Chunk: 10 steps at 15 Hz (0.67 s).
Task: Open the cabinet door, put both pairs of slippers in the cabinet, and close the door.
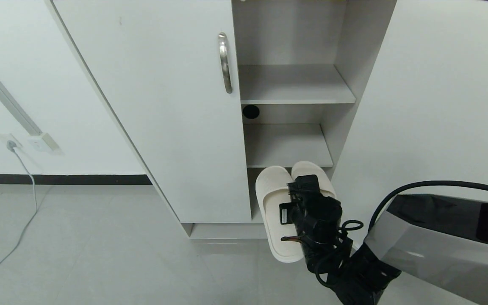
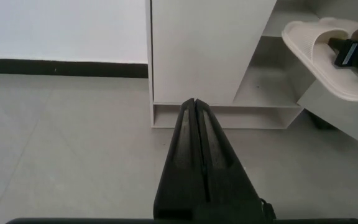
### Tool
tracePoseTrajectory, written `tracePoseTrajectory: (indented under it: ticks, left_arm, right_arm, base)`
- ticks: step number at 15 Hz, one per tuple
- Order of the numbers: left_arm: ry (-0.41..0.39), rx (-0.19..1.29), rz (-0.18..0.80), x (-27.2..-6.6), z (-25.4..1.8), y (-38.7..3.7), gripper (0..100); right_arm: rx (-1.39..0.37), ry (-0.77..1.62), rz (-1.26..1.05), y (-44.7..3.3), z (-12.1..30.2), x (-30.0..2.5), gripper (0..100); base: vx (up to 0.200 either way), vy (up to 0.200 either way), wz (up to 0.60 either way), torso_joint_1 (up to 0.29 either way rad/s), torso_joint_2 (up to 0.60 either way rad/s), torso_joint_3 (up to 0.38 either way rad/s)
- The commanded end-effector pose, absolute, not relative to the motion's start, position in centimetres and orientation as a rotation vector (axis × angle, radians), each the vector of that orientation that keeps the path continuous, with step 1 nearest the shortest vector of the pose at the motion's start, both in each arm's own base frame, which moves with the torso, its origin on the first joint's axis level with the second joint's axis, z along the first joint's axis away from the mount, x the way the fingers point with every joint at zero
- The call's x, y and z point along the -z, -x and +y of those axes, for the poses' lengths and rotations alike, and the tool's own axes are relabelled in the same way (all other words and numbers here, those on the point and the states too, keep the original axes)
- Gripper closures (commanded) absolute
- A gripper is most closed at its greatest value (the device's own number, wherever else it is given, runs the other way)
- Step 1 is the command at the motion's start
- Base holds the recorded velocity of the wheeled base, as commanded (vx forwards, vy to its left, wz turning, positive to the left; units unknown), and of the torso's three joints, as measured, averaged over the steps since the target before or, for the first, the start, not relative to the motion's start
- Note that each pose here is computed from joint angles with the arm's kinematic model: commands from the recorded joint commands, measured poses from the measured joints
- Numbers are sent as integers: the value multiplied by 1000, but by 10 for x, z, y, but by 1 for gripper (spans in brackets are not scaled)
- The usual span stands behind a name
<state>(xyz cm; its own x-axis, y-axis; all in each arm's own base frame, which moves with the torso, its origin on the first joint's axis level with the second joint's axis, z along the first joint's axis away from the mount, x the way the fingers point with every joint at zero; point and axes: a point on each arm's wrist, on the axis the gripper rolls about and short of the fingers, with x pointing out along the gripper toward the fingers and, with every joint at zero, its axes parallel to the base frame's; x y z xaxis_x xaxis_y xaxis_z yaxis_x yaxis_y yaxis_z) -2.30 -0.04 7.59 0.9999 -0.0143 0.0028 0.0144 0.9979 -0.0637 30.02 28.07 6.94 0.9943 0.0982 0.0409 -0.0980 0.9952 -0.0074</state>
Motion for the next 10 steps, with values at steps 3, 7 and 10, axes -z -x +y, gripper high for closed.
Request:
tracePoseTrajectory:
  ticks: [3, 7, 10]
  left_arm:
    - [66, 14, -1, -76, 0, 23, 100]
    - [66, 14, 0, -76, 0, 23, 100]
    - [66, 12, -3, -76, 0, 23, 100]
  right_arm:
    - [-76, 60, -48, -306, 278, -51, 100]
    - [-74, 60, -48, -307, 278, -51, 100]
    - [-73, 55, -54, -308, 278, -53, 100]
  base:
    - [0, 0, 0, 0, 0, 0]
    - [0, 0, 0, 0, 0, 0]
    - [133, 0, 0, 3, 3, 3]
